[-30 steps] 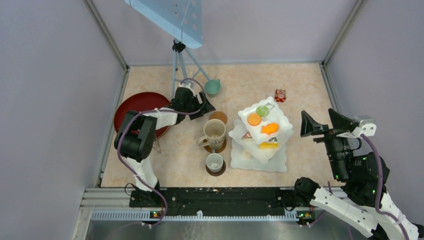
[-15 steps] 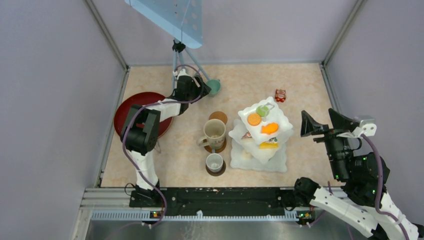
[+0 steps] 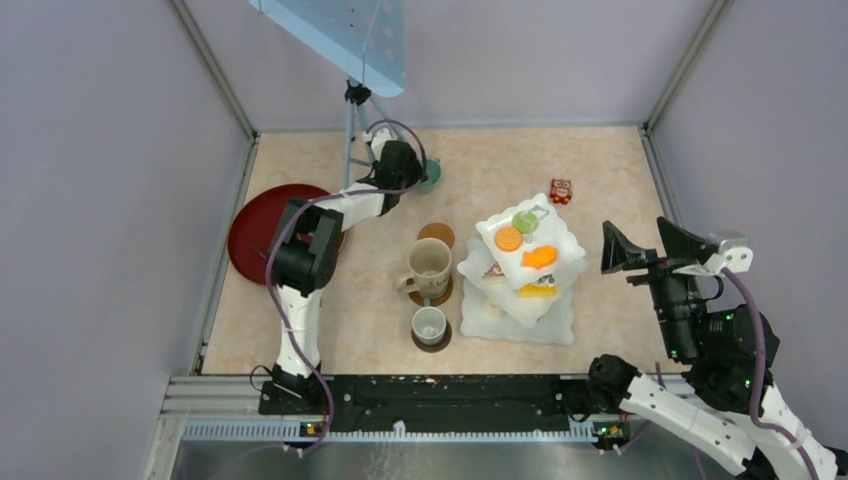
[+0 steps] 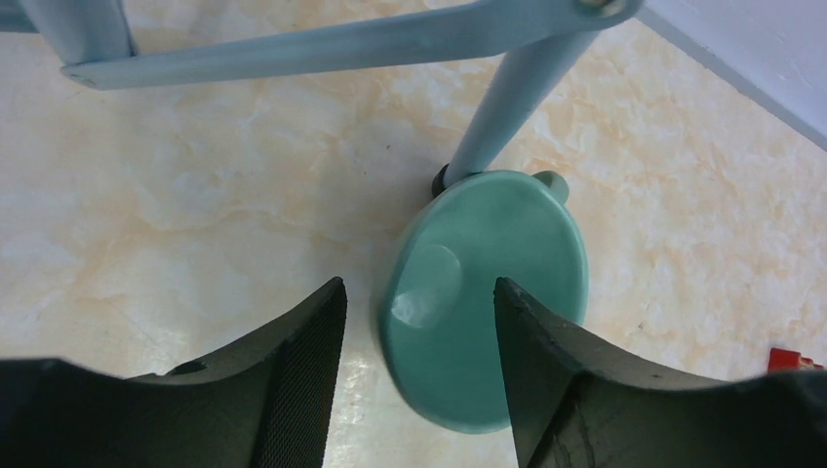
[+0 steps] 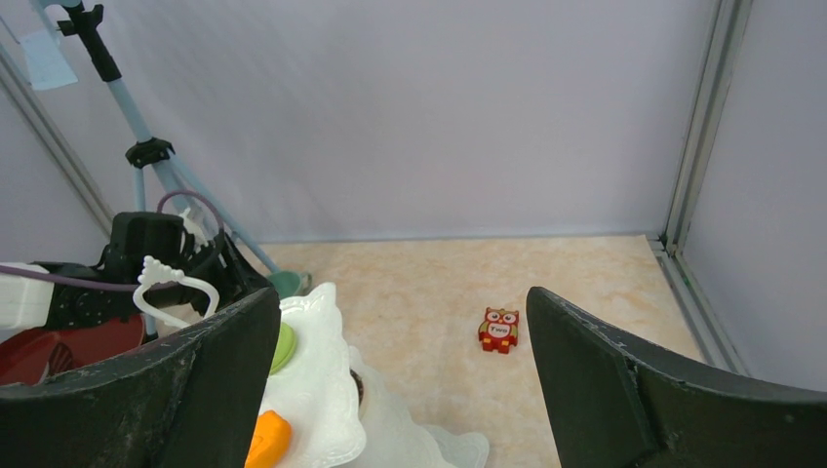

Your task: Serve the afternoon tea

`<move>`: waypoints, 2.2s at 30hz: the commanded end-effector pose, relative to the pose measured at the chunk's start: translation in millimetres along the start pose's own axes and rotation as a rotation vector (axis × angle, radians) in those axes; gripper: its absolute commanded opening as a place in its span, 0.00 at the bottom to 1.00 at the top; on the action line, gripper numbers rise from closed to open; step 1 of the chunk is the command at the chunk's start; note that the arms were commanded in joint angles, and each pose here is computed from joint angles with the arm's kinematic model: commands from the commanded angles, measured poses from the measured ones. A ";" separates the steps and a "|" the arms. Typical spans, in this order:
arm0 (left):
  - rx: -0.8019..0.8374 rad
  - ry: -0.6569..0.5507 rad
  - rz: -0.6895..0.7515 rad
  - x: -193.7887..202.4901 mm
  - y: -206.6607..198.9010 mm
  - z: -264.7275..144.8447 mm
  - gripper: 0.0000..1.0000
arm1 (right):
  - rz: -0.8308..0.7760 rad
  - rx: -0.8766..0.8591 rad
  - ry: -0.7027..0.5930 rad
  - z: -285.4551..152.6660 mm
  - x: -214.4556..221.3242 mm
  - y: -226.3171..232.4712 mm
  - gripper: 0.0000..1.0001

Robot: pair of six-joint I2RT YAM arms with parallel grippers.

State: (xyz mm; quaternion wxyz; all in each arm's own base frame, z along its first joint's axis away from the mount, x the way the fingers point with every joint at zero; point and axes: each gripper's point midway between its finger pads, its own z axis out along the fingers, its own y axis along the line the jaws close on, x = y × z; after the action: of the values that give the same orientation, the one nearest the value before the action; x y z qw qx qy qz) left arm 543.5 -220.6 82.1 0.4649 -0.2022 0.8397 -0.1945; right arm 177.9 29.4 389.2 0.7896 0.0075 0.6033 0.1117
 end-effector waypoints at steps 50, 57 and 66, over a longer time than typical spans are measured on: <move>0.403 0.346 0.583 39.0 -51.3 -110.9 0.00 | 0.023 0.002 -0.024 -3.2 -9.1 -4.1 0.94; 0.429 0.403 0.610 55.0 -44.4 -110.2 0.00 | 0.027 0.002 -0.023 -3.3 -8.2 -4.0 0.94; 0.452 0.471 0.588 75.8 -38.2 -108.7 0.00 | 0.029 0.002 -0.026 -3.0 -9.3 -3.7 0.94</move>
State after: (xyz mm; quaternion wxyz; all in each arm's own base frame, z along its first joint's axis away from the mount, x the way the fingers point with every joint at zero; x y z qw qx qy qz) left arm 417.9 -266.3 94.4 0.3198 0.1882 0.8947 -0.2488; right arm 176.9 27.5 388.5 0.7899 0.0091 0.6030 0.1114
